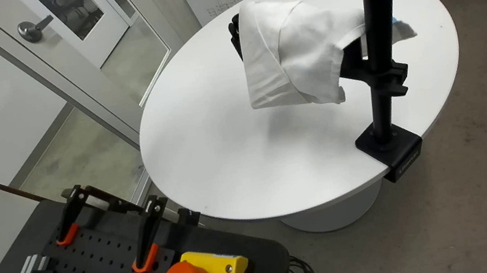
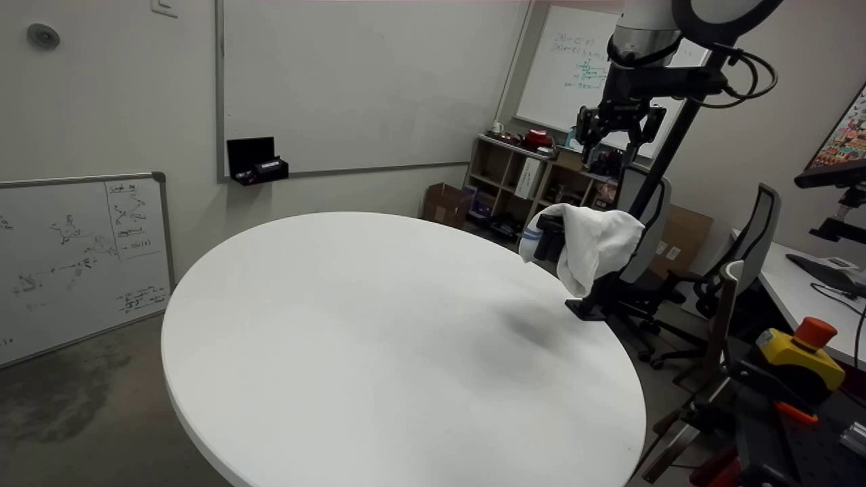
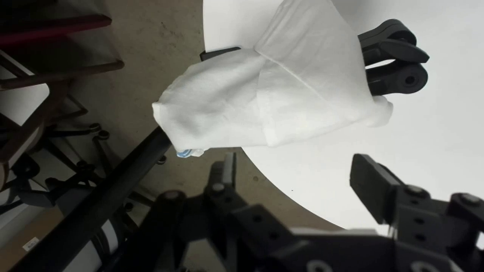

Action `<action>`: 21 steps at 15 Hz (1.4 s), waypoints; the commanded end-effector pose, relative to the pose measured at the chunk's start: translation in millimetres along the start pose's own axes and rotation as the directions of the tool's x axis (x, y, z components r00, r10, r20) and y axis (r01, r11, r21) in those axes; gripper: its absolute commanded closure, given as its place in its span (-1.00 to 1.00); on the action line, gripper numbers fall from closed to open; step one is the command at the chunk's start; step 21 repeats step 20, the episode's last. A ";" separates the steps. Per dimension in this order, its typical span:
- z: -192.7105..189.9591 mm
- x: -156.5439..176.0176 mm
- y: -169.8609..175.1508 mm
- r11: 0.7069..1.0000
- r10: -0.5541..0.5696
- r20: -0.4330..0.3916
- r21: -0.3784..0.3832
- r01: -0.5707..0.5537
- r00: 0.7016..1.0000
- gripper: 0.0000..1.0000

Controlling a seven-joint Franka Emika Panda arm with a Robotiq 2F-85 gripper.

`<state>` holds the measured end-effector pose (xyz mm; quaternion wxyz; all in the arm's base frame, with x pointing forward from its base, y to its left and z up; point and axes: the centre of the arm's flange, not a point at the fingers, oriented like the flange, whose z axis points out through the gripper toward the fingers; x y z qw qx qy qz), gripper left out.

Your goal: Hang the cloth on the black stand

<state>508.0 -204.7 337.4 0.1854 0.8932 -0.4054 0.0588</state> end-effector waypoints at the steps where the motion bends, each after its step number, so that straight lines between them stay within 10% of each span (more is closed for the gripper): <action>1: -2.9 3.1 -7.0 1.000 0.005 -0.006 -0.026 -0.005 1.000 -1.00; 6: -16.1 -16.8 -21.1 0.986 -0.160 0.013 0.056 0.159 0.987 -1.00; 12: -27.5 -54.5 -69.4 0.877 -0.465 -0.006 0.137 0.461 0.885 -1.00; 13: -22.4 -44.5 -62.7 0.918 -0.383 0.000 0.110 0.381 0.924 -1.00; 21: -20.9 -44.4 -61.7 0.918 -0.384 0.004 0.110 0.381 0.923 -1.00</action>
